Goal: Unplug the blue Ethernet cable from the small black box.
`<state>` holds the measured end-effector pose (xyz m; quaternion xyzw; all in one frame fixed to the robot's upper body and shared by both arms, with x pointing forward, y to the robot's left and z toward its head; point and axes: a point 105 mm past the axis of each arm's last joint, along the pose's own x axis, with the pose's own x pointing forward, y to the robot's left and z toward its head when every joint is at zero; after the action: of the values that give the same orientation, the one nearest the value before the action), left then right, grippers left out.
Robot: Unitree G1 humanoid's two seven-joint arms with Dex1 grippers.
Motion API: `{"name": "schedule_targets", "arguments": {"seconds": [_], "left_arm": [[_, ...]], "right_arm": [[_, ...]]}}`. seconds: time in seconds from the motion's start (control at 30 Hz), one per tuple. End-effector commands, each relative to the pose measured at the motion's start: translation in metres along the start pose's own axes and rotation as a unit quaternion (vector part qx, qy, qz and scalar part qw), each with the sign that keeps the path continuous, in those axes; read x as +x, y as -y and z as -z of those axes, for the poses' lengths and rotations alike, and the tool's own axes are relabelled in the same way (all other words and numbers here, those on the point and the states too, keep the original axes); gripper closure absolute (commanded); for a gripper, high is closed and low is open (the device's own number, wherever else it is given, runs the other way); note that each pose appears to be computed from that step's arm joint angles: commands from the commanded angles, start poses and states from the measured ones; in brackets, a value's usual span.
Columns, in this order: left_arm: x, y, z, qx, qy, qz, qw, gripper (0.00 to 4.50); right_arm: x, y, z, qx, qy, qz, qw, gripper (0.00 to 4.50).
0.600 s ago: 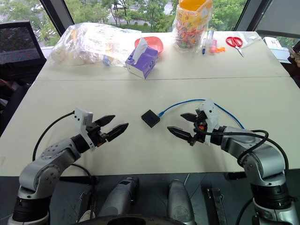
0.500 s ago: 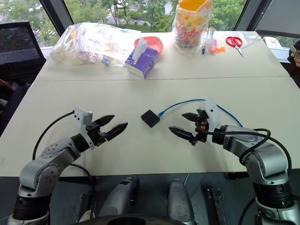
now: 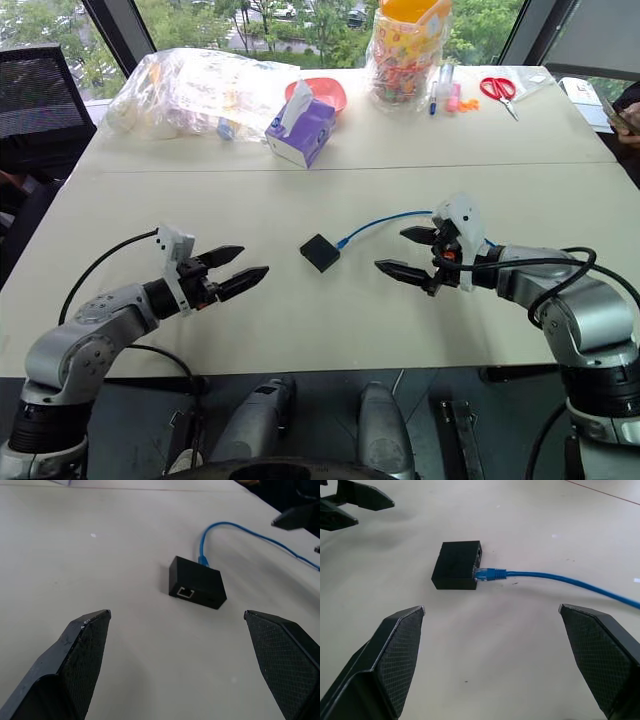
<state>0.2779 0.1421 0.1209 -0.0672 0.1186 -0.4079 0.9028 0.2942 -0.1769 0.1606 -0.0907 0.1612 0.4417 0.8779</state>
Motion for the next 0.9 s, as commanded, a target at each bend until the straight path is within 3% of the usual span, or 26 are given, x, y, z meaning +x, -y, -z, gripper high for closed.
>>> {"name": "schedule_targets", "arguments": {"seconds": [0.03,0.13,0.37,0.53,0.67,0.9], "left_arm": [[-0.002,0.002,-0.012,0.013,0.011,0.02,1.0,0.01],[-0.002,-0.001,-0.016,0.016,0.011,0.021,1.0,0.01],[0.001,-0.009,-0.021,0.034,0.007,0.021,0.999,0.01],[0.003,-0.007,-0.024,0.037,0.005,0.026,0.999,0.01],[0.002,-0.008,-0.023,0.041,0.0,0.025,0.999,0.01],[-0.001,-0.008,-0.02,0.051,-0.001,0.014,0.999,0.01]], "right_arm": [[-0.003,0.004,-0.015,-0.05,-0.006,-0.011,0.999,0.0],[0.003,0.007,-0.023,-0.071,-0.021,-0.024,0.997,0.0],[0.047,0.012,-0.05,-0.231,-0.068,-0.086,0.967,0.0],[0.083,0.017,-0.054,-0.333,-0.144,-0.146,0.92,0.0],[0.105,0.027,-0.045,-0.42,-0.201,-0.171,0.868,0.0],[0.127,0.03,-0.038,-0.459,-0.25,-0.206,0.827,0.0]]}}
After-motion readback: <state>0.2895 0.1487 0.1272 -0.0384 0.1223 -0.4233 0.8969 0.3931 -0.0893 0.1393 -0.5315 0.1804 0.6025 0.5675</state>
